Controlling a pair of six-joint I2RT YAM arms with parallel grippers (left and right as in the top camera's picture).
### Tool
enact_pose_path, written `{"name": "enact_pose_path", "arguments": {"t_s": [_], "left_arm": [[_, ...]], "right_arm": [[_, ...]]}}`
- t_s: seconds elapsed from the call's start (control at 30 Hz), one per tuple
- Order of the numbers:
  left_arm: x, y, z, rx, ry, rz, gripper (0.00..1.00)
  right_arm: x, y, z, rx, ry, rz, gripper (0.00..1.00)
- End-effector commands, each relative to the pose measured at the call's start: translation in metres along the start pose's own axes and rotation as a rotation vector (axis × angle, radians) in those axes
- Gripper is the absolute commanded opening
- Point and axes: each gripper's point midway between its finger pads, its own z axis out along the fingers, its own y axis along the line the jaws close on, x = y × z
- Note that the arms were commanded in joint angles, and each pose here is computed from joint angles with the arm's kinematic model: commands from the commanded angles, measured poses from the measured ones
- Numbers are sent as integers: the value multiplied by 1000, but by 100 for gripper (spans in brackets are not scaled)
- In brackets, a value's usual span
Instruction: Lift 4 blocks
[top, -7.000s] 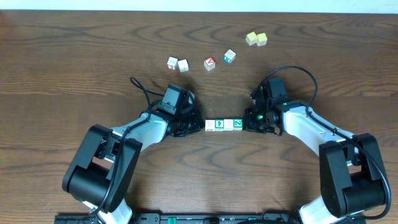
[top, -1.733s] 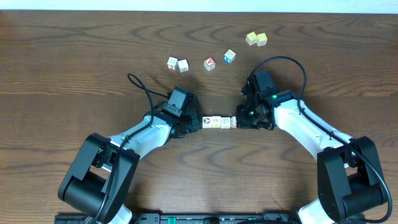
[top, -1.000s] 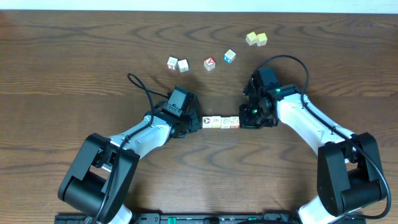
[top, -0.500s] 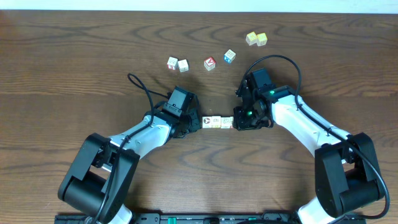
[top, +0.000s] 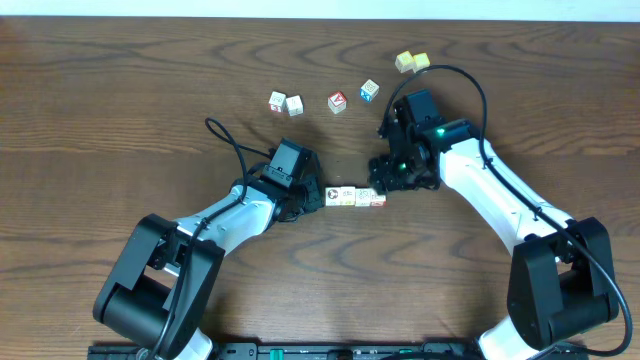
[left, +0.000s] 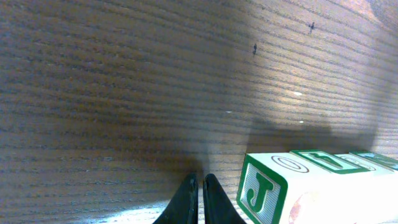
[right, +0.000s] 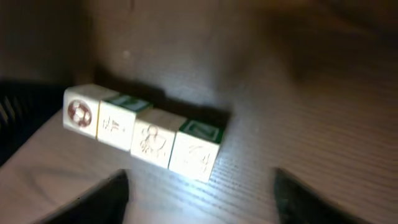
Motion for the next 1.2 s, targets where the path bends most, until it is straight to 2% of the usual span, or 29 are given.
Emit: {"name": "enact_pose_path", "arguments": {"t_s": [0.0,0.07,0.17,0.37,0.6,1.17], "left_arm": [[-2,6,-1,-34,-16,0,7],[-2,6,-1,-34,-15,1,7],[-2,6,-1,-34,-15,0,7],[-2,6,-1,-34,-15,0,7],[-2,6,-1,-34,-15,0,7],[-2,6,-1,-34,-15,0,7]], "right_arm": [[-1,-2,2,37,-6,85,44],[3,-4,8,44,0,113,32],[7,-6,17,40,6,136,27],[14,0,23,4,24,132,25],[16,-2,27,39,19,148,18],[25,-2,39,74,8,147,17]]}}
